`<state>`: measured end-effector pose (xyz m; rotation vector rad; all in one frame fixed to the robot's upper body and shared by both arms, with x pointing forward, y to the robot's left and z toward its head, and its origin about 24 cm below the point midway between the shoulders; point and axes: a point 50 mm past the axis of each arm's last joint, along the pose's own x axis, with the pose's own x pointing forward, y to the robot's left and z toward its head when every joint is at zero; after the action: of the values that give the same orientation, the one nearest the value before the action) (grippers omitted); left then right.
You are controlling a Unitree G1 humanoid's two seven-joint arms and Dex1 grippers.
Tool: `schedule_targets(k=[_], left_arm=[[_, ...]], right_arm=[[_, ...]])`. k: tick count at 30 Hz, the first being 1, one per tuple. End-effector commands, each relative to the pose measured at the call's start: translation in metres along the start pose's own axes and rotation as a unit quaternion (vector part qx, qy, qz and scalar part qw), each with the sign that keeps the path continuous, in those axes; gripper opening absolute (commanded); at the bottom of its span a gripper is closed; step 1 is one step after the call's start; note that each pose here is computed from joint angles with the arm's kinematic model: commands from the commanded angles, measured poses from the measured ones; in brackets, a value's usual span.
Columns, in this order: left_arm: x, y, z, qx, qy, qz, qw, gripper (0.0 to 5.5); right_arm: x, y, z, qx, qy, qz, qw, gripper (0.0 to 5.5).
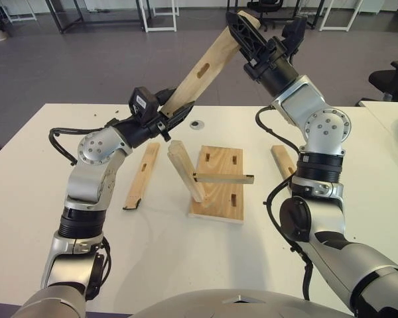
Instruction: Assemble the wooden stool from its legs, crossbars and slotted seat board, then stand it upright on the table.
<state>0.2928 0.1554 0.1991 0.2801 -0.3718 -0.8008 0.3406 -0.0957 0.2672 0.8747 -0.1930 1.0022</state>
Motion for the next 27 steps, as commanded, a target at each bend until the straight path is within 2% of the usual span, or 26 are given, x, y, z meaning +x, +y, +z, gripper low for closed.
schedule_targets(k=[1, 6, 9, 10, 12, 15, 17, 20, 23, 27], left_arm=[[0.002, 0.001, 0.005, 0.025, -0.007, -0.007, 1.0, 2.08], [0.002, 0.002, 0.005, 0.042, -0.01, -0.016, 0.999, 2.08], [0.001, 0.0, 0.003, 0.045, -0.008, -0.02, 0.999, 2.08], [0.001, 0.0, 0.002, 0.045, -0.006, -0.018, 0.999, 2.45], [-0.001, -0.005, -0.002, 0.036, 0.006, -0.021, 0.999, 2.67], [-0.015, -0.004, -0.015, 0.024, 0.045, 0.015, 0.999, 3.04], [-0.035, -0.009, -0.034, 0.034, 0.108, 0.032, 0.993, 3.47], [-0.065, -0.038, -0.072, 0.017, 0.213, 0.016, 0.977, 3.85], [-0.084, -0.059, -0.099, 0.049, 0.316, 0.019, 0.947, 3.85], [-0.088, -0.079, -0.107, -0.002, 0.35, 0.017, 0.937, 3.85]], right_arm=[[0.001, 0.005, 0.001, 0.019, -0.004, 0.005, 1.0, 1.9], [-0.001, 0.0, -0.003, 0.019, 0.002, -0.019, 1.0, 1.08], [-0.01, -0.007, -0.005, 0.004, -0.004, -0.046, 0.999, 1.05], [-0.016, -0.01, -0.003, -0.006, -0.013, -0.06, 0.998, 1.04], [-0.041, -0.023, 0.006, -0.019, -0.062, -0.118, 0.991, 1.01], [-0.1, -0.031, 0.01, -0.026, -0.112, -0.197, 0.974, 1.01], [-0.141, -0.027, -0.003, -0.022, -0.114, -0.244, 0.963, 1.01], [-0.195, -0.009, -0.033, 0.017, -0.117, -0.318, 0.941, 1.01], [-0.216, 0.002, -0.045, 0.037, -0.096, -0.366, 0.925, 1.01], [-0.23, 0.005, -0.051, 0.042, -0.076, -0.416, 0.905, 1.01]])
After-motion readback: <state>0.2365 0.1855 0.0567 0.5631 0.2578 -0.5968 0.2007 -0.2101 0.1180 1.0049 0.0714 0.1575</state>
